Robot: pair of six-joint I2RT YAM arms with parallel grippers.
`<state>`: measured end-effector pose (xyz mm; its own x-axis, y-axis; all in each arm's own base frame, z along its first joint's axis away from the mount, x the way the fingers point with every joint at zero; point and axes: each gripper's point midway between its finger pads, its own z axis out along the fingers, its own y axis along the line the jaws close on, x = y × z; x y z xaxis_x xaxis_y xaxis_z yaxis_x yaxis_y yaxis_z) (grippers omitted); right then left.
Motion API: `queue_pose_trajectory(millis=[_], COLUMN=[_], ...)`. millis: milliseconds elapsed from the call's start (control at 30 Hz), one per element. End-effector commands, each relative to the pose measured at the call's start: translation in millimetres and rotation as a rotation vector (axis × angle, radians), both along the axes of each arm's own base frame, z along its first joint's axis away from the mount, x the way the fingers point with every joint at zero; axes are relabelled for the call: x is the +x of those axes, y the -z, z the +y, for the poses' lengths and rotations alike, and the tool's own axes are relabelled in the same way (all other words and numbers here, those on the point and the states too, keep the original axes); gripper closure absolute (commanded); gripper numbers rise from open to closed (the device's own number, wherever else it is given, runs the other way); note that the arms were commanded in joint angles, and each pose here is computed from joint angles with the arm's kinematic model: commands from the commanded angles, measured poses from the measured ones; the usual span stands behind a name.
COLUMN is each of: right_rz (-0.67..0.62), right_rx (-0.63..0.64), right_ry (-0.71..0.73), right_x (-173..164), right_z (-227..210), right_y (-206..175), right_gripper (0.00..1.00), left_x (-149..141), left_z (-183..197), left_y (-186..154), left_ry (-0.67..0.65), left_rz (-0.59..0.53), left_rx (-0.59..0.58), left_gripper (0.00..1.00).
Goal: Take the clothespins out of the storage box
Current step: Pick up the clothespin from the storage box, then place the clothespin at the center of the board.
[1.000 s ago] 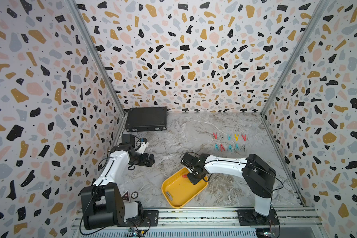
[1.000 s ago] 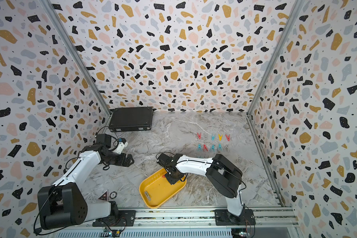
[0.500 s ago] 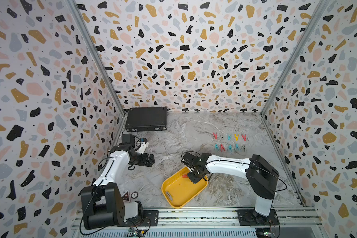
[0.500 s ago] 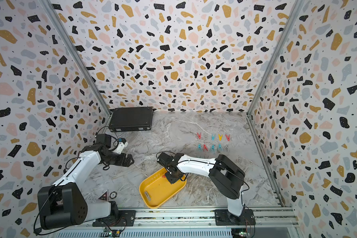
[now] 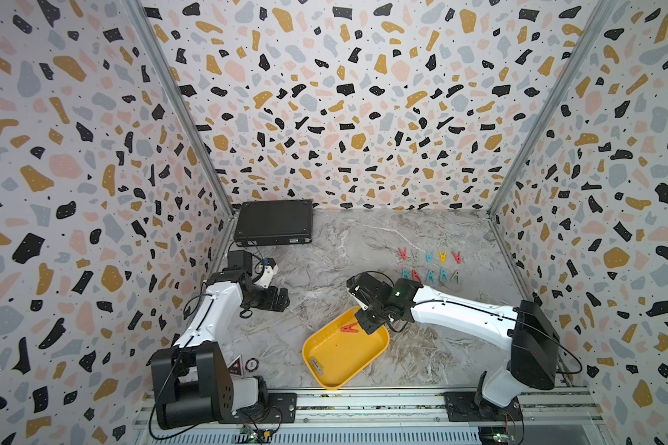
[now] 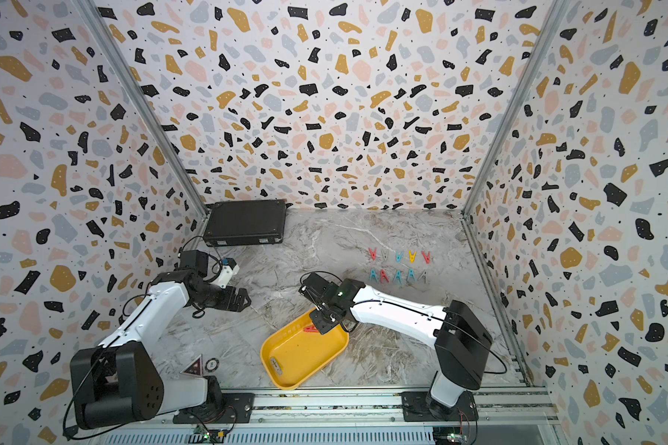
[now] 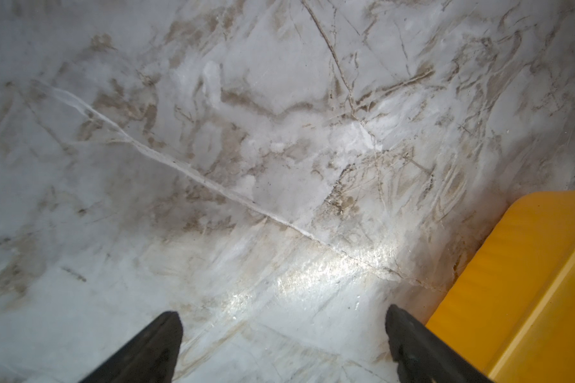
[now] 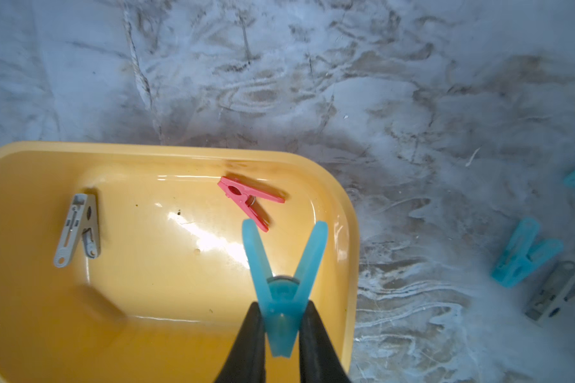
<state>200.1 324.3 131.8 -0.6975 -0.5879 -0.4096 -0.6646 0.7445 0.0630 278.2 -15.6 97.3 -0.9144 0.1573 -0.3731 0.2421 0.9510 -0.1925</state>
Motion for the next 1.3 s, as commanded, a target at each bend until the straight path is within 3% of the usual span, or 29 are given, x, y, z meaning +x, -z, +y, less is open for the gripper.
queue_pose_trajectory(millis=[0, 300, 900, 1267], right_rz=[-0.067, -0.048, 0.142, 0.22], right_rx=[0.0, -0.039, -0.134, -0.126], right_ry=[0.019, 0.19, 0.564, 0.615], right_x=[8, 36, 74, 99], right_z=[-20, -89, -226, -240], right_y=[-26, -22, 42, 71], right_gripper=[0.86, 0.86, 0.88, 0.87], left_x=[0, -1, -1, -1], left_z=[0, -1, -2, -2], left_y=[1, 1, 1, 0], left_ry=[-0.003, 0.001, 0.001, 0.003], left_rz=[0.005, 0.004, 0.004, 0.002], left_rx=[-0.01, -0.015, -0.02, -0.019], left_gripper=[0.0, 0.0, 0.0, 0.0])
